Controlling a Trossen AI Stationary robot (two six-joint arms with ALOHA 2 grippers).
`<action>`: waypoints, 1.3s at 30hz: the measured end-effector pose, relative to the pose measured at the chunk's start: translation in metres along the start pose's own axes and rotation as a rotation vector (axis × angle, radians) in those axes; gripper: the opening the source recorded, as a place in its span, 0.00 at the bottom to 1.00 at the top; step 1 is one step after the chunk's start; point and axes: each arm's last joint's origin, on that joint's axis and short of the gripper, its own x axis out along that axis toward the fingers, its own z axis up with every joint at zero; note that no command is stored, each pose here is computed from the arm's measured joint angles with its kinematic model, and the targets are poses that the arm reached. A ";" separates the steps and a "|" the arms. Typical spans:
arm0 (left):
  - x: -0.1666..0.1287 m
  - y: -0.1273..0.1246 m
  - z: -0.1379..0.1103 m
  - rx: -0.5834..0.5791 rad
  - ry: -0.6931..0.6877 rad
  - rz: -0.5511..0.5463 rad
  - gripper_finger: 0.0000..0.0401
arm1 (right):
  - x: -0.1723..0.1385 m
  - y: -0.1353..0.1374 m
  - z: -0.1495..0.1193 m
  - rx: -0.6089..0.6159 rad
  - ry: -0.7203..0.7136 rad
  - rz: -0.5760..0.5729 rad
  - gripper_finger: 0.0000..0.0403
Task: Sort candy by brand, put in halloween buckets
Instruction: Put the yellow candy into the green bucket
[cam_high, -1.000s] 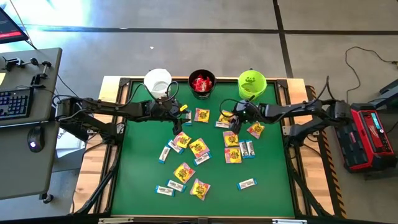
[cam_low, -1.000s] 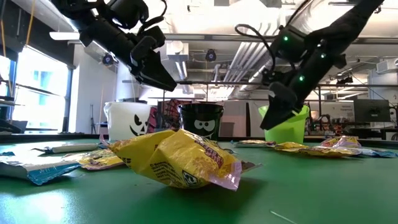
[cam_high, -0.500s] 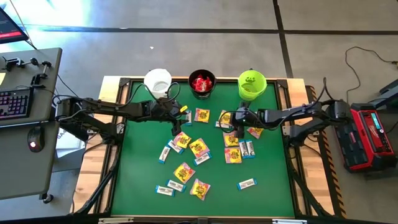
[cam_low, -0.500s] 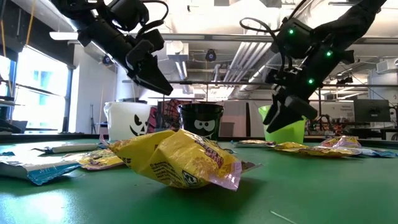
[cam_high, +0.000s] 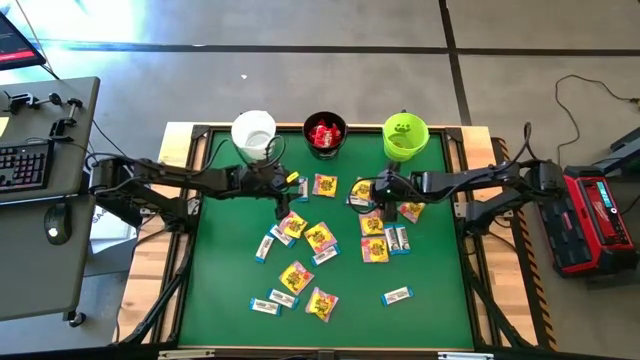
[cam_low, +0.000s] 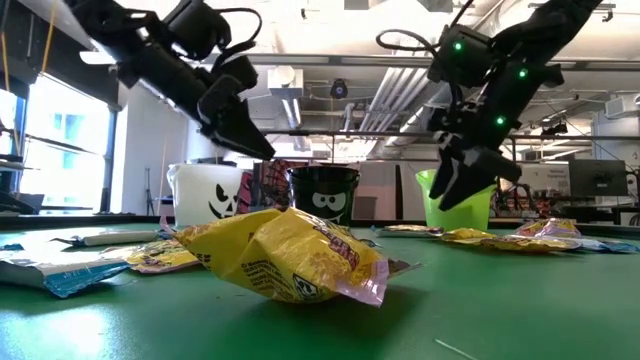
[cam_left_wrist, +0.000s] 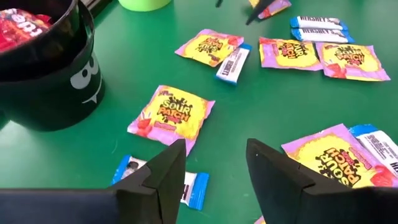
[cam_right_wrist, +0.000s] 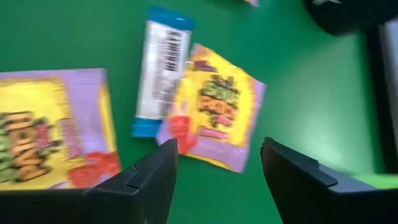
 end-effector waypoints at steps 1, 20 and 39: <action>0.000 0.000 -0.003 -0.002 -0.009 0.000 0.39 | 0.000 0.000 0.000 -0.002 -0.007 0.014 0.55; 0.001 0.000 -0.014 -0.021 -0.026 -0.001 0.39 | 0.013 0.023 0.004 -0.212 0.021 0.007 0.55; 0.000 -0.007 -0.014 0.005 -0.022 -0.023 0.39 | 0.037 0.030 0.001 -0.354 0.089 -0.025 0.26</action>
